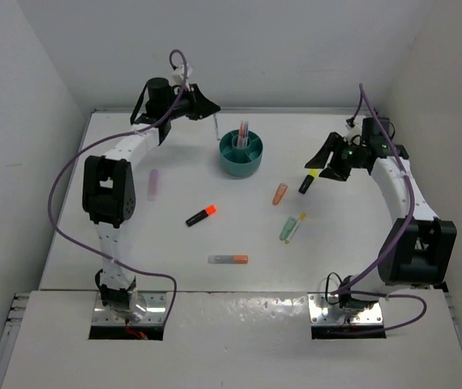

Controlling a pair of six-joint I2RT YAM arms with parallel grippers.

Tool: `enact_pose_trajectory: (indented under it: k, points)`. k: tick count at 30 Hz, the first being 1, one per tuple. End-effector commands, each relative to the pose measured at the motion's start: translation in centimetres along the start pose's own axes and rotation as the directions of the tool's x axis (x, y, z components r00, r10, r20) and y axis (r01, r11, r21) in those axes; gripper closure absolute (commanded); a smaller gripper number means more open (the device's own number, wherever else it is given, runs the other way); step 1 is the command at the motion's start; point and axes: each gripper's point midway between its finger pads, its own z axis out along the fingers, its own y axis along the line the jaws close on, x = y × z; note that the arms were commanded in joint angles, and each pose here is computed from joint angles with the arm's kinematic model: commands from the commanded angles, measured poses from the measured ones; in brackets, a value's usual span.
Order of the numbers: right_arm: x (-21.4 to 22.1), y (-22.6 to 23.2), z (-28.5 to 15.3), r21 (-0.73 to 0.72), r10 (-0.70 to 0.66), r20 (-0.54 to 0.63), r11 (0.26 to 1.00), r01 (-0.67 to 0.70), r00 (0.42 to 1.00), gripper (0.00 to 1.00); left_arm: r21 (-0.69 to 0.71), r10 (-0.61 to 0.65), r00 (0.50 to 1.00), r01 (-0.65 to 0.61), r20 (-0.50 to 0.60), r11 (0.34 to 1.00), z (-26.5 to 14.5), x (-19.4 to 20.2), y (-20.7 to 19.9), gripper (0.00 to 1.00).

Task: Sort the stationery into containers
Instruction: Place the pen in the storage box.

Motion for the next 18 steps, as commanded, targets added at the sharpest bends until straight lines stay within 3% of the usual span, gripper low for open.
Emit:
enact_pose_trajectory:
  k: [1, 7, 18]
  points:
    - [-0.1, -0.7, -0.6, 0.027, -0.047, 0.012, 0.999, 0.047, 0.999, 0.41, 0.149, 0.029, 0.992, -0.047, 0.123, 0.988, 0.4, -5.2, -5.2, 1.0]
    - [1.0, -2.3, 0.2, 0.074, -0.048, -0.037, 0.996, 0.05, 0.998, 0.45, 0.124, 0.057, 0.993, -0.07, 0.104, 0.99, 2.2, -3.4, -3.6, 1.0]
    - [4.4, -4.6, 1.8, 0.195, -0.049, -0.141, 0.978, 0.076, 0.989, 0.57, 0.056, 0.221, 0.975, -0.221, 0.008, 0.974, 4.7, 0.9, -1.5, 1.0]
